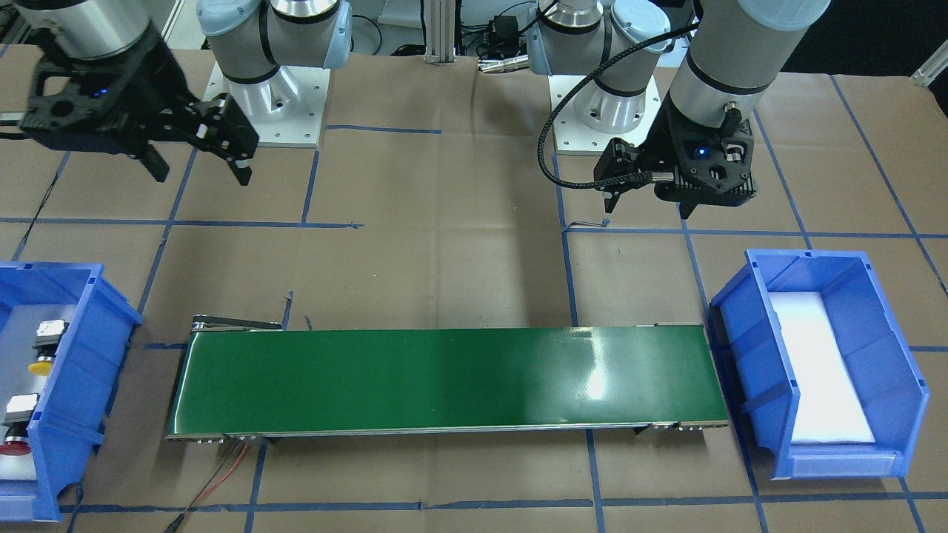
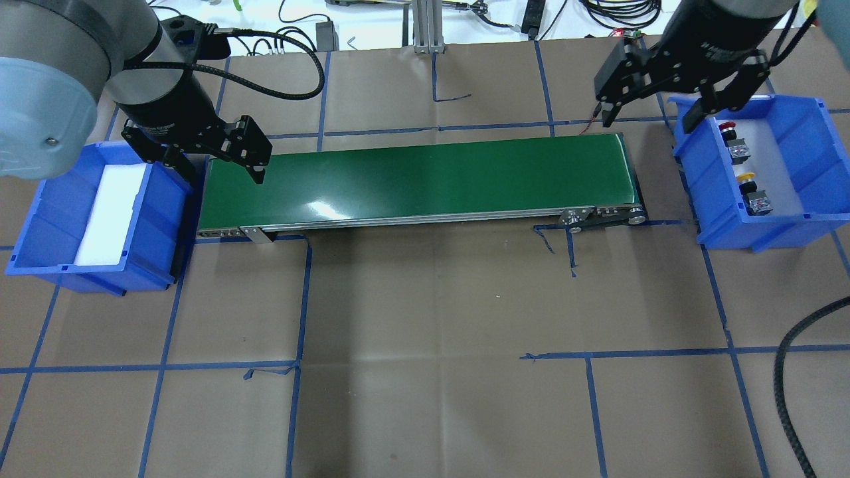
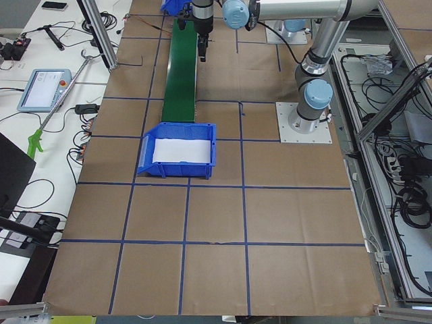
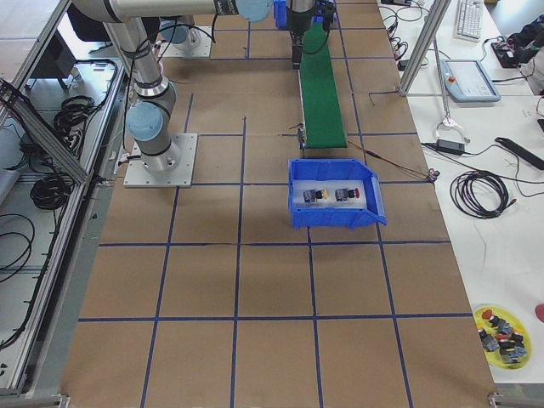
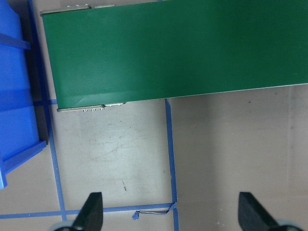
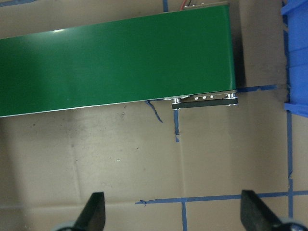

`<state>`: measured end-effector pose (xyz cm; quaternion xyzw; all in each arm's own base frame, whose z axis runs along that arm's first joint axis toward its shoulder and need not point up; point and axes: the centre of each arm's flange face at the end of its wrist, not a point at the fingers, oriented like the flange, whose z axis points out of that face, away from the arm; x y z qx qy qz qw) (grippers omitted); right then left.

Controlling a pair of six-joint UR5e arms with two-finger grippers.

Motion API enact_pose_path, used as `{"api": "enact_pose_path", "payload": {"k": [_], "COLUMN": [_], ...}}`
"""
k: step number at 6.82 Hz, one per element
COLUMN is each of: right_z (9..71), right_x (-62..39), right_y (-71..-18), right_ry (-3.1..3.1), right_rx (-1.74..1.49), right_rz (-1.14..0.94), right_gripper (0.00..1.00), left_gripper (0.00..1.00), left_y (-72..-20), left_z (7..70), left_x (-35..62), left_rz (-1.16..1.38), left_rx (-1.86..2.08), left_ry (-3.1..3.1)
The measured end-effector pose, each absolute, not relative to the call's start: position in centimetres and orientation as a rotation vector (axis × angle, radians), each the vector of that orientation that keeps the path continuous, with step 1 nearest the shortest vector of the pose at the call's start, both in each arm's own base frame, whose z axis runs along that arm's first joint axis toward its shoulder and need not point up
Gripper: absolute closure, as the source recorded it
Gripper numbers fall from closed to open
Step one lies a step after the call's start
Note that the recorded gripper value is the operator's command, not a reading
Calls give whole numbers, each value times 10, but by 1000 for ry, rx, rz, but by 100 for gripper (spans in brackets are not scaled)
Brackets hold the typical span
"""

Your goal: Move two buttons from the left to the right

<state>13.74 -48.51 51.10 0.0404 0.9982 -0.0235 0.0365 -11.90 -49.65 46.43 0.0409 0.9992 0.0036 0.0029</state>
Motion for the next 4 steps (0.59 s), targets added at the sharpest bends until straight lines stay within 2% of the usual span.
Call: {"api": "enact_pose_path", "payload": {"k": [4], "right_z": [495], "right_x": [158], "right_y": [-470], "right_ry": [3061], "right_rx": [104], "right_rz": [-144], "right_gripper": [0], "left_gripper": [0], "left_y": [-496], "left_z": [464], "left_x": [-119], "left_rz": [11], "left_rx": [136], "left_ry": [3132]}}
